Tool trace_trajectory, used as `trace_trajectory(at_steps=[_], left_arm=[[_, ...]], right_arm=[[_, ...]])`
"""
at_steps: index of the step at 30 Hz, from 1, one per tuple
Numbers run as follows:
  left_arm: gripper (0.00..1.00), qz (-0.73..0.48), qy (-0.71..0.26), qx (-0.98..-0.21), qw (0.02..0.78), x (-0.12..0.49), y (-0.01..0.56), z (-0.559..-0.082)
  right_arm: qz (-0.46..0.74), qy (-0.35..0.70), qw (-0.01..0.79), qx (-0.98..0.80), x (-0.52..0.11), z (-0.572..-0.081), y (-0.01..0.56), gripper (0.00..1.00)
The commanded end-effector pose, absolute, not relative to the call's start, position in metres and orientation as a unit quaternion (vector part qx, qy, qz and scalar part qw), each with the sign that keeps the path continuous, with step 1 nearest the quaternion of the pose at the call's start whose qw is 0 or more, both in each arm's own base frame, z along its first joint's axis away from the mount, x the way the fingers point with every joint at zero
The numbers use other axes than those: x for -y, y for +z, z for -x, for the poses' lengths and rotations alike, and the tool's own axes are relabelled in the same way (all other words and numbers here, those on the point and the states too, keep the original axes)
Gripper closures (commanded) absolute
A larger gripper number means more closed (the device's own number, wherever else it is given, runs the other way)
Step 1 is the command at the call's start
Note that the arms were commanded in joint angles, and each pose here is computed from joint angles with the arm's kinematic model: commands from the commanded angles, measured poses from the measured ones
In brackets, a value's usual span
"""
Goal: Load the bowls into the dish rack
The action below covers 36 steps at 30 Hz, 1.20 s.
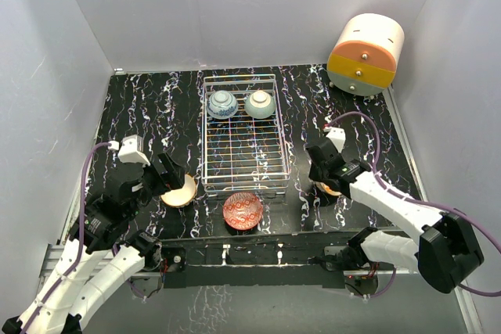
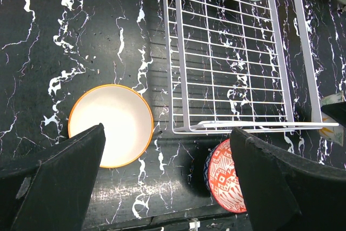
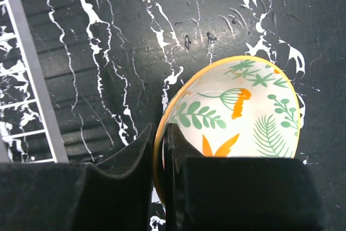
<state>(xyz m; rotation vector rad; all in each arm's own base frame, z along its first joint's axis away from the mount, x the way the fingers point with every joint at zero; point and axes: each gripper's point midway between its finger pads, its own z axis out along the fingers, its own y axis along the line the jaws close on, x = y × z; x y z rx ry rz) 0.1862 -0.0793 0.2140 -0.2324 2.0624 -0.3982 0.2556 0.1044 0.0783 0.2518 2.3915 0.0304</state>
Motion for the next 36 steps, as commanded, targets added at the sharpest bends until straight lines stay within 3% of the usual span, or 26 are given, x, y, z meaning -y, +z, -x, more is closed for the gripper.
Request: trace_trajectory(at_steps=[1,9,15,22,28,36], left_arm=[[0.03,0.098,-0.165,-0.846,0.496,0.078,0.217,-0.185],[0.03,0.099,-0.170,-0.844,0.499,0.078,0.220,-0.184],[0.03,0.097,-0.164,-0.843,0.503,0.076,0.226,-0.185],[0.03,0.097,-0.166,-0.836,0.514,0.073,0.235,-0.183],[0.03,0.099,-0.162,-0.831,0.523,0.068,0.245,-0.181],[0.03,0.105,-0.168,-0.816,0.544,0.063,0.264,-0.179]], right_arm=[[-0.112,0.061,0.421,-0.898,-0.117,-0.275,0.128,0.92],[-0.115,0.110,0.480,-0.863,-0.124,-0.287,0.192,0.92],[-0.066,0.243,0.534,-0.807,-0.172,-0.302,0.286,0.92],[0.032,0.441,0.521,-0.730,-0.258,-0.308,0.353,0.92],[0.070,0.565,0.473,-0.673,-0.312,-0.315,0.372,0.92],[0.044,0.646,0.402,-0.648,-0.356,-0.340,0.347,0.92]])
